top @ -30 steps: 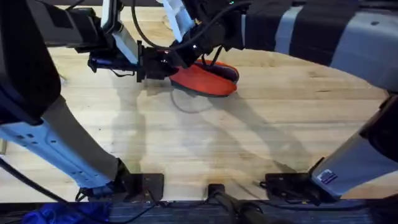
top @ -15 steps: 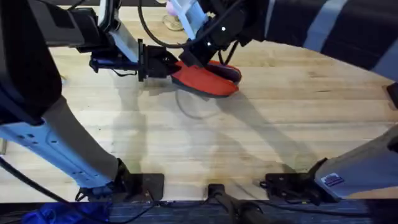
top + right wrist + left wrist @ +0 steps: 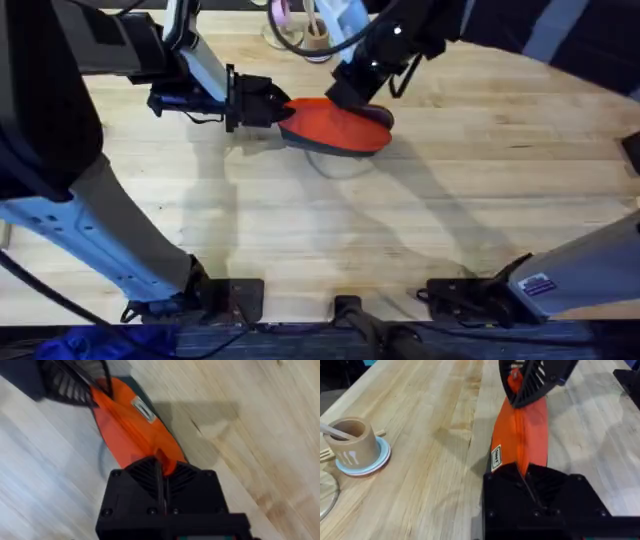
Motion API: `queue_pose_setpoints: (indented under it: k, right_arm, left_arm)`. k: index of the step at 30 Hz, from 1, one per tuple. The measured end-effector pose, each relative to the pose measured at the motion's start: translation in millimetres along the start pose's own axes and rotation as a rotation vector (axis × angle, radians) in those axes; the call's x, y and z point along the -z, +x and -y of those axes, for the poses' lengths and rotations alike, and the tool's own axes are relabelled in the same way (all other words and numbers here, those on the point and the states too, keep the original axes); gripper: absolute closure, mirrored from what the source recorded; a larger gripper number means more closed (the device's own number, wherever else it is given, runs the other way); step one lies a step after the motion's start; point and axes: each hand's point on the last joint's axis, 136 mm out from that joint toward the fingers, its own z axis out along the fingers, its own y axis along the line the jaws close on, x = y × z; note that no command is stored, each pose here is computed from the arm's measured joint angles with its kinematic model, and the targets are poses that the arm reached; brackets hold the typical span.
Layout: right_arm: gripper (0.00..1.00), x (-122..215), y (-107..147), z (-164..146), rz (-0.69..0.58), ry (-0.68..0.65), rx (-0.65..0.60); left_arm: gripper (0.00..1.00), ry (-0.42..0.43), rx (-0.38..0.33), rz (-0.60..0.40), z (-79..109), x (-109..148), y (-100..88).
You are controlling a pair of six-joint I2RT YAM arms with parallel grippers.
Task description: Unzip the bag, pick up the pens from the table one at a time and place them inside, then zip the bag closed.
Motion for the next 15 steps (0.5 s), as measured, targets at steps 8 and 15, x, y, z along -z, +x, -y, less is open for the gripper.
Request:
queue_pose_setpoints:
  k: [8, 15]
  right_arm:
    - [0.969, 5, 38, 42, -0.109, 0.057, -0.064]
    - [0.970, 11, 63, 76, -0.147, 0.084, -0.159]
  left_arm:
    - [0.957, 0.001, 0.029, -0.021, 2.0, 2, 4.0]
    - [0.957, 0.005, 0.038, -0.021, 3.2, 2, 3.9]
